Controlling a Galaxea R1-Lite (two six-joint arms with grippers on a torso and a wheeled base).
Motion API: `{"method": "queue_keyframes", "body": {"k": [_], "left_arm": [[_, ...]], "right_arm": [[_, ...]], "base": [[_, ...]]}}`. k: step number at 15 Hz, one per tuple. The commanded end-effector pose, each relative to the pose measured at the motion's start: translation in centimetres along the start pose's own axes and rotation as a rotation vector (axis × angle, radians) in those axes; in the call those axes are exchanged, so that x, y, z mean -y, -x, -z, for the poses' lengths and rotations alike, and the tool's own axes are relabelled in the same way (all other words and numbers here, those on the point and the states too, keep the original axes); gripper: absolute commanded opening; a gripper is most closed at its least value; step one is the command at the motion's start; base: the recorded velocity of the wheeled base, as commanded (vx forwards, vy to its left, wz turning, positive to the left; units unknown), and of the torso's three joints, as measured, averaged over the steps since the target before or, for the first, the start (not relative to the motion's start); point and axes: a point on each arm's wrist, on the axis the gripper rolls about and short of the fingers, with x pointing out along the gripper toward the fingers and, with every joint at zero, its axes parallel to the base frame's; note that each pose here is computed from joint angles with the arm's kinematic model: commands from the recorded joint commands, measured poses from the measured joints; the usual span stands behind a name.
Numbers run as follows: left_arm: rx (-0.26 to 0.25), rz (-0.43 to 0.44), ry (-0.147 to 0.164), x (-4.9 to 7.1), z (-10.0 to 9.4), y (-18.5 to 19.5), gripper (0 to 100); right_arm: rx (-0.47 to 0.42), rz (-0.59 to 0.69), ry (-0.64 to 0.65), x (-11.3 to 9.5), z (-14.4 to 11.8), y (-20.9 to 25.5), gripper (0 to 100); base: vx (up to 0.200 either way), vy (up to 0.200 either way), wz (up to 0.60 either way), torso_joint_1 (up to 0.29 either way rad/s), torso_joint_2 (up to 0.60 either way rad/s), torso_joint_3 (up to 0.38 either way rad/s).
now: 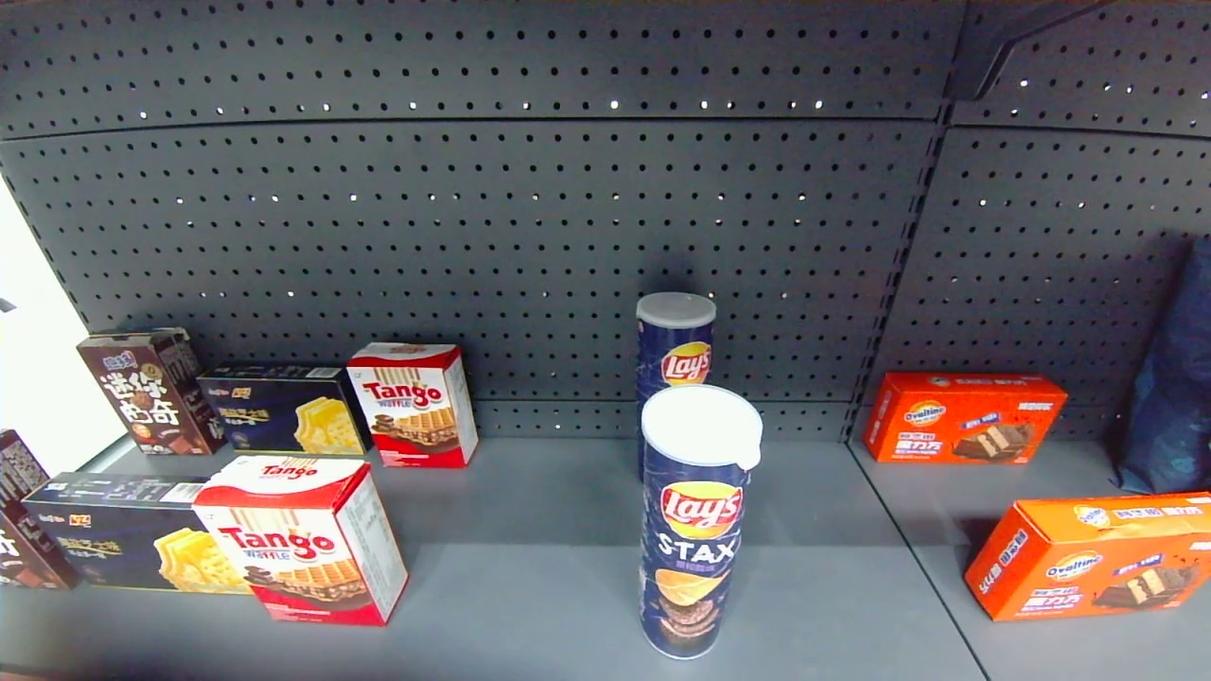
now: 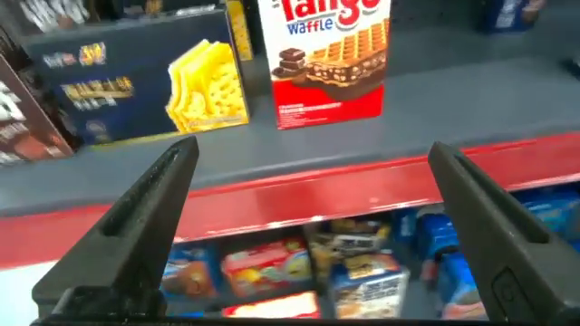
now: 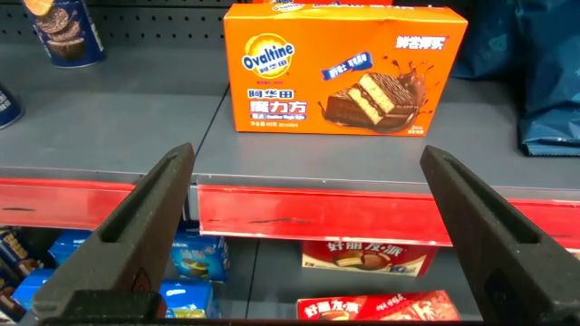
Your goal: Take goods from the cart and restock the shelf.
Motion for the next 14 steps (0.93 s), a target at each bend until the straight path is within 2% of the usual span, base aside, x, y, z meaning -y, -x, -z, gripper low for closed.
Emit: {"method": "queue_keyframes", "body": {"k": [1,2,4,7,9,11,12,14], "left_arm": [[-0.002,0.002,0.003,0.00,0.00,-0.01,100],[-0.002,-0.002,0.007,-0.01,0.00,-0.01,100],[-0.007,-0.093,0.007,-0.21,0.05,-0.01,100],[-0.007,-0.093,0.007,-0.21,0.02,0.00,100],[-0.012,-0.127,0.012,-0.25,0.02,-0.04,100],[-0.007,-0.112,0.005,-0.23,0.03,-0.01,100],[-0.004,-0.067,0.007,-0.13,0.00,-0.01,100],[-0.002,-0.045,0.027,-0.08,-0.01,-0.01,100]], "right_arm": [[-0.003,0.000,0.000,0.00,0.01,-0.01,100],[-0.001,0.001,-0.003,0.00,-0.01,-0.01,100],[-0.003,0.031,-0.004,0.07,0.01,-0.01,100],[-0.003,0.027,0.000,0.06,0.01,-0.01,100],[-0.003,0.028,-0.001,0.06,0.01,-0.01,100],[-0.003,0.028,-0.001,0.06,0.01,-0.01,100],[-0.003,0.028,-0.001,0.06,0.01,-0.01,100],[-0.003,0.028,-0.001,0.06,0.01,-0.01,100]], "base": [[0.000,0.000,0.00,0.000,0.00,0.000],[0.000,0.000,0.00,0.000,0.00,0.000],[0.000,0.000,0.00,0.000,0.00,0.000],[0.000,0.000,0.00,0.000,0.00,0.000],[0.000,0.000,0.00,0.000,0.00,0.000],[0.000,0.000,0.00,0.000,0.00,0.000],[0.000,0.000,0.00,0.000,0.00,0.000],[0.000,0.000,0.00,0.000,0.00,0.000]]}}
